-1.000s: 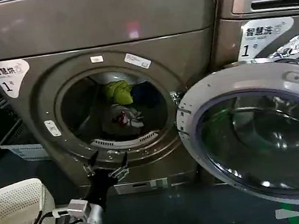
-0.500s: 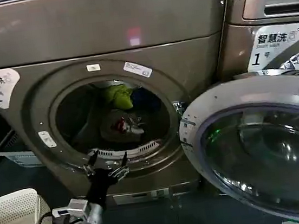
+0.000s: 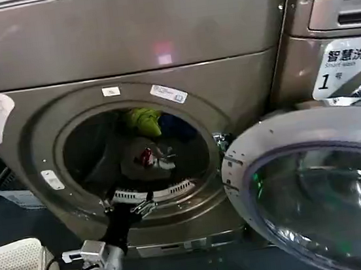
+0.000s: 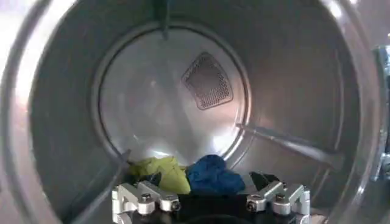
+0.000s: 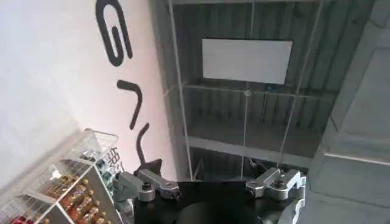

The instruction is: Grasp the clothes from the dryer.

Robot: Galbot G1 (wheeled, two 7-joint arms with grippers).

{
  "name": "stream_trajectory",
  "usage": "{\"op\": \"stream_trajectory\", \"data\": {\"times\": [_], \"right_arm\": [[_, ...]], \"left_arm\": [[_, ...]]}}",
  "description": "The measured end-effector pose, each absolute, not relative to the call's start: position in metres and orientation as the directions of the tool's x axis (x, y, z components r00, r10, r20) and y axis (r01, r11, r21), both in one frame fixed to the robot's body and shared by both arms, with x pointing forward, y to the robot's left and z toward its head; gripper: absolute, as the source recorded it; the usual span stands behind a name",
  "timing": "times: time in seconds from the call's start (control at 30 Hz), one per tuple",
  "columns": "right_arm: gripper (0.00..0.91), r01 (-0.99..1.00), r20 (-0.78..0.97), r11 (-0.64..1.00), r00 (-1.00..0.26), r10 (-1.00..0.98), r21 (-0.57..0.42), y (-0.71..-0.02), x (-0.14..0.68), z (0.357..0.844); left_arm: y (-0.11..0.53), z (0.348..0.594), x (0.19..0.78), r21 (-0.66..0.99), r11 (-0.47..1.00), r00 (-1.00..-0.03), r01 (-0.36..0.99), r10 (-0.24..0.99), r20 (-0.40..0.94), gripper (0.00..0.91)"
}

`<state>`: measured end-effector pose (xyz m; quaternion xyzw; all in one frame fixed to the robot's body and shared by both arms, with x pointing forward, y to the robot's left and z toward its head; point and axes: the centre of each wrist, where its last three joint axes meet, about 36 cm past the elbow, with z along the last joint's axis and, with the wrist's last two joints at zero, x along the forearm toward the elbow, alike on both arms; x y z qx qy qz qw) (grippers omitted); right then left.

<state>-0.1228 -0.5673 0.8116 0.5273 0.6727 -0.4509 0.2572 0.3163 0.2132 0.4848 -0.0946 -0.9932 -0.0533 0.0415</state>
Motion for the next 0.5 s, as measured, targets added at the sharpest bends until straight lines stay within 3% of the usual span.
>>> {"op": "stream_trajectory", "data": {"times": [0.5], "right_arm": [[0.907, 0.933, -0.806, 0.03, -0.324, 0.495, -0.358, -0.561, -0.116, 0.815]], "left_arm": [[0.218, 0.481, 0.342, 0.093, 0.98, -0.984, 0.177, 0.175, 0.034, 0.907]]}}
